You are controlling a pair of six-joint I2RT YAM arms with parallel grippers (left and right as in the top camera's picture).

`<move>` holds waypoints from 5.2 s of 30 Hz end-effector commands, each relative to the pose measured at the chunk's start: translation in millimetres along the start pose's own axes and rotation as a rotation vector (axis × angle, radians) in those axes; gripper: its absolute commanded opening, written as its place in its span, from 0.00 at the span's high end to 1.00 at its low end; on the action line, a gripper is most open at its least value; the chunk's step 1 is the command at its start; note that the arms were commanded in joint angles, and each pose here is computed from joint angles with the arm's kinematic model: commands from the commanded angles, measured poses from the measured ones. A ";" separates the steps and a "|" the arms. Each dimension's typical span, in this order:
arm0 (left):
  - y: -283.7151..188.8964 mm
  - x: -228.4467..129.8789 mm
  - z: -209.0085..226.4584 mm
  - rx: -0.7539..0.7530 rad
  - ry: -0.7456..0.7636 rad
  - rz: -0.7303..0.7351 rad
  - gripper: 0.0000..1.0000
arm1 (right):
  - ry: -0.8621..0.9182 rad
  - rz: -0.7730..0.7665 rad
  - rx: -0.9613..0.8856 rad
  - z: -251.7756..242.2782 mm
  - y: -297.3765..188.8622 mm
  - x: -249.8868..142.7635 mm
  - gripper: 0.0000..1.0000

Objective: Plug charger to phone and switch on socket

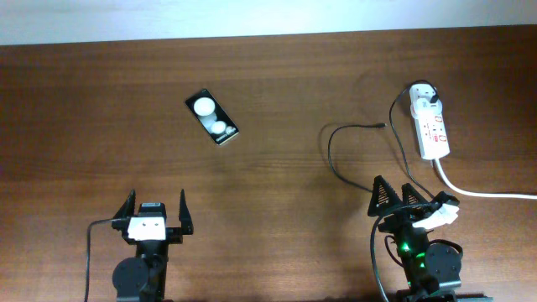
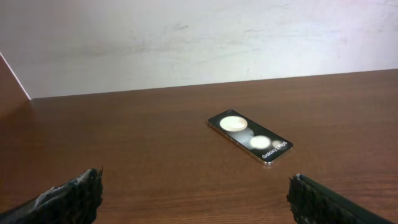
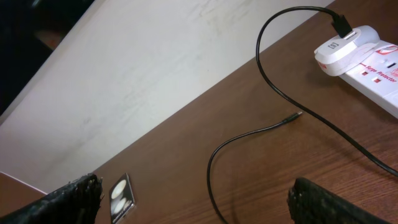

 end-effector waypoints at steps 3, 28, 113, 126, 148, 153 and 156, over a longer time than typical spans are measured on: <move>0.4 -2.3 -0.8 -0.006 0.016 0.001 0.01 | -0.007 -0.013 -0.012 -3.9 0.1 0.7 0.01; 0.3 1.1 -5.3 -0.034 0.016 -0.015 0.01 | -0.007 -0.013 -0.012 -3.8 0.1 0.7 0.01; -23.0 61.9 -19.9 -0.212 -0.164 0.352 0.01 | -0.007 -0.012 -0.013 -4.0 0.1 0.5 0.01; 17.6 67.3 -20.2 -0.226 -0.207 0.700 0.01 | -0.007 -0.012 -0.013 -4.0 0.1 0.5 0.01; 49.5 129.8 -74.0 -0.502 -0.416 0.604 0.01 | -0.007 -0.012 -0.013 -4.0 0.1 0.4 0.01; 100.4 171.2 -66.1 -0.382 -0.462 0.553 0.01 | -0.007 -0.012 -0.013 -4.0 0.1 0.5 0.01; 149.2 209.1 -62.9 -0.229 -0.470 0.500 0.01 | -0.007 -0.012 -0.013 -4.0 0.1 0.4 0.01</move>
Point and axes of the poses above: each gripper's point midway between its finger pads, its own y axis out along the fingers, its own z axis along the line the jaws close on, x = y × z, the point moved 1 cm from there along -y, back along the fingers, and after that the axes turned 3 degrees about y, right-handed, at the moved point
